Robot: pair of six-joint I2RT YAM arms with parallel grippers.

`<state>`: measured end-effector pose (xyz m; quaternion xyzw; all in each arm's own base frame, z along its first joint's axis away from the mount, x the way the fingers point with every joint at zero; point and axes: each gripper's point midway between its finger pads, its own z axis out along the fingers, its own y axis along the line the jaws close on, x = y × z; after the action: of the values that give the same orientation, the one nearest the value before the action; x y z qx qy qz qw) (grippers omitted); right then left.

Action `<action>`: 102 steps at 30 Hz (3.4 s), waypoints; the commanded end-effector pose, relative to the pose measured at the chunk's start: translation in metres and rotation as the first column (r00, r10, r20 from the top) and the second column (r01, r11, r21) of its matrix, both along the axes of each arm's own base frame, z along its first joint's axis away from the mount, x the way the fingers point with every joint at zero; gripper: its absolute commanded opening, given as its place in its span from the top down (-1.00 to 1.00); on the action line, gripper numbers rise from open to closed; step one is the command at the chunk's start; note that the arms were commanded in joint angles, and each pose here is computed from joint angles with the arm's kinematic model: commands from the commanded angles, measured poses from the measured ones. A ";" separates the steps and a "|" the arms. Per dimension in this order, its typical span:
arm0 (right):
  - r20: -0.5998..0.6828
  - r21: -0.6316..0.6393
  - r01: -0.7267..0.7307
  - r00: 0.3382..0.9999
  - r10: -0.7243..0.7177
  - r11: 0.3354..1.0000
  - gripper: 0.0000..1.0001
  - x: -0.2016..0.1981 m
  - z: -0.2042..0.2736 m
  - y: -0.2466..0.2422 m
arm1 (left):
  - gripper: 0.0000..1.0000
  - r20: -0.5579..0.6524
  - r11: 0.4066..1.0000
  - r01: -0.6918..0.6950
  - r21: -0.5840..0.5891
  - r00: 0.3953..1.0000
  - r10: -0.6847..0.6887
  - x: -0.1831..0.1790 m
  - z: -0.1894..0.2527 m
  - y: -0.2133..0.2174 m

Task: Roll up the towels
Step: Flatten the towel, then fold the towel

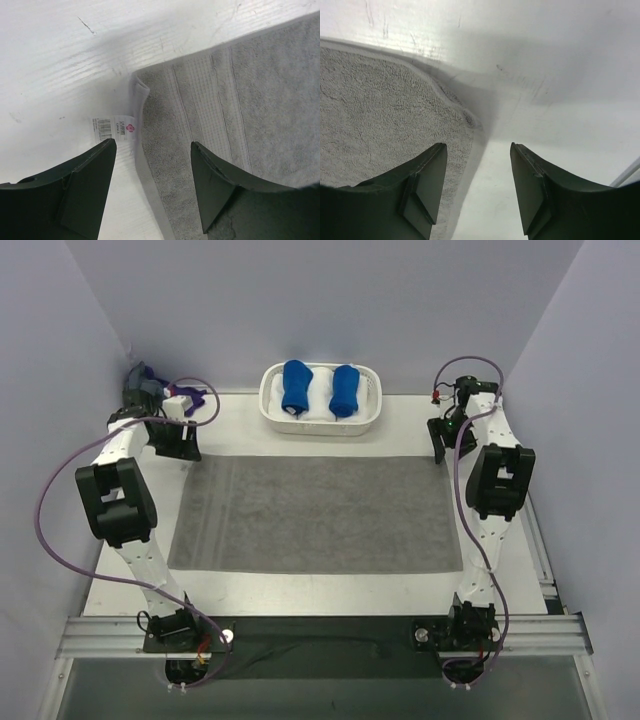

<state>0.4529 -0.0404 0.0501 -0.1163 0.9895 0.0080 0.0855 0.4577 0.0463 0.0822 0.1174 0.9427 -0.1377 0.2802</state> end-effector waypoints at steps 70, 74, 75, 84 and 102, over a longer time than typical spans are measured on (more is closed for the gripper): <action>0.261 -0.021 0.035 0.965 -0.029 0.999 1.00 0.080 0.044 -0.012 | 1.00 0.149 0.998 -0.058 0.029 0.987 0.053 0.115 0.025 0.008; 0.273 -0.029 0.022 0.962 -0.013 0.999 1.00 0.078 0.052 -0.014 | 1.00 0.138 0.996 -0.050 -0.070 0.989 0.059 0.100 0.034 0.012; 0.286 -0.019 0.011 0.958 -0.005 1.000 1.00 0.075 0.062 -0.014 | 1.00 0.154 0.996 -0.040 -0.080 0.987 0.052 0.095 0.044 0.013; 0.220 0.062 -0.046 0.975 0.031 0.997 1.00 0.012 0.077 -0.006 | 1.00 0.188 0.984 0.063 -0.169 0.982 -0.031 0.026 0.068 0.039; -0.156 0.055 -0.098 0.982 0.105 0.994 1.00 -0.105 0.026 -0.033 | 1.00 -0.198 0.964 0.247 -0.101 0.944 -0.263 -0.133 0.006 0.037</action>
<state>0.3749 -0.0547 0.0819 -0.1624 0.9827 0.0622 0.0634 0.3481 0.0671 0.0945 0.1953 0.9288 -0.2455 0.1974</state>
